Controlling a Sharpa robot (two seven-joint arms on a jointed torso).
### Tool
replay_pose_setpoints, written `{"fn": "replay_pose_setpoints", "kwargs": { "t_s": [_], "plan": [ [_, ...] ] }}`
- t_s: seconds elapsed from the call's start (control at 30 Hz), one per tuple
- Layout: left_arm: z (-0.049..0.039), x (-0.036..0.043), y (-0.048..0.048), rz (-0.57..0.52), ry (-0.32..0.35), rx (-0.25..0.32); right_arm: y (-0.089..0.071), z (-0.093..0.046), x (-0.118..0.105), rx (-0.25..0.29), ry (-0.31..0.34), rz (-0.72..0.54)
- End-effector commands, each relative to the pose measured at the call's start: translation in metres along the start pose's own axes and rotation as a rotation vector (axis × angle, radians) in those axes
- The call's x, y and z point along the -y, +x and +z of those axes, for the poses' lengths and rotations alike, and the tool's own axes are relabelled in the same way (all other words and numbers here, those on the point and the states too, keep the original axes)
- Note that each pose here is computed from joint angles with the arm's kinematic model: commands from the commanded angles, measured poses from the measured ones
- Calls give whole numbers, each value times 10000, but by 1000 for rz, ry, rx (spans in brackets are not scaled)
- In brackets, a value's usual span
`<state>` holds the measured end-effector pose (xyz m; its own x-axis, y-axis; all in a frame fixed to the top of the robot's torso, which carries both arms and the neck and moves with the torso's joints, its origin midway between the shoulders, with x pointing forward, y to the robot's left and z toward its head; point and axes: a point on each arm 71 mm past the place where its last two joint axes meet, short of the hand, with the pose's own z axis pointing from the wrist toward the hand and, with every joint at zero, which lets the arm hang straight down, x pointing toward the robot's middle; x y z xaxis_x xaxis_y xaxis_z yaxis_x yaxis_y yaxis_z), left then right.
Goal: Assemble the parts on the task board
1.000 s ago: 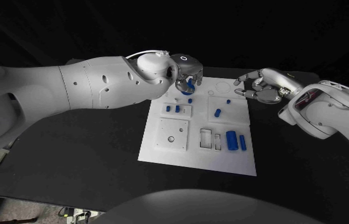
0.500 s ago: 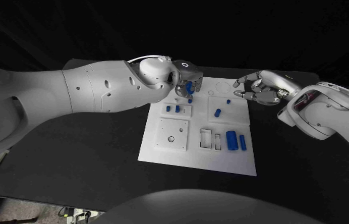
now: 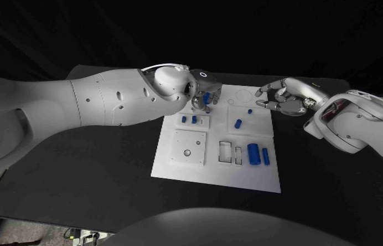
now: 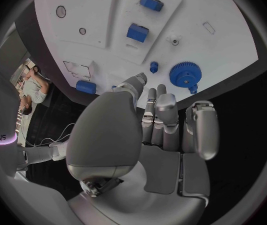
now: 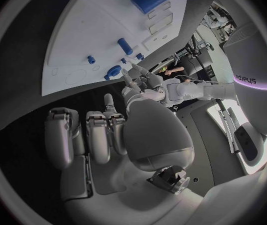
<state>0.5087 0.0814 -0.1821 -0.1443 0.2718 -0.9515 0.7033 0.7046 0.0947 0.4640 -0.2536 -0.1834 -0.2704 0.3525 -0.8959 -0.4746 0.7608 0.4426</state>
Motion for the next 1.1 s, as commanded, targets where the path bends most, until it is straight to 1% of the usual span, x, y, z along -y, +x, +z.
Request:
{"fn": "replay_pose_setpoints", "kwargs": {
  "t_s": [0.03,0.3,0.47,0.83,1.1],
  "plan": [
    [8,14,47,37,3,-27,16,-2,1,-17,-1,-1],
    [16,21,112,72,7,-23,22,-7,8,-26,4,0],
    [25,25,124,80,8,-21,25,-7,10,-29,6,1],
    [42,7,152,82,1,-23,38,-7,15,-34,8,2],
    [66,26,158,78,10,-16,48,-11,21,-38,11,3]
  ]
}}
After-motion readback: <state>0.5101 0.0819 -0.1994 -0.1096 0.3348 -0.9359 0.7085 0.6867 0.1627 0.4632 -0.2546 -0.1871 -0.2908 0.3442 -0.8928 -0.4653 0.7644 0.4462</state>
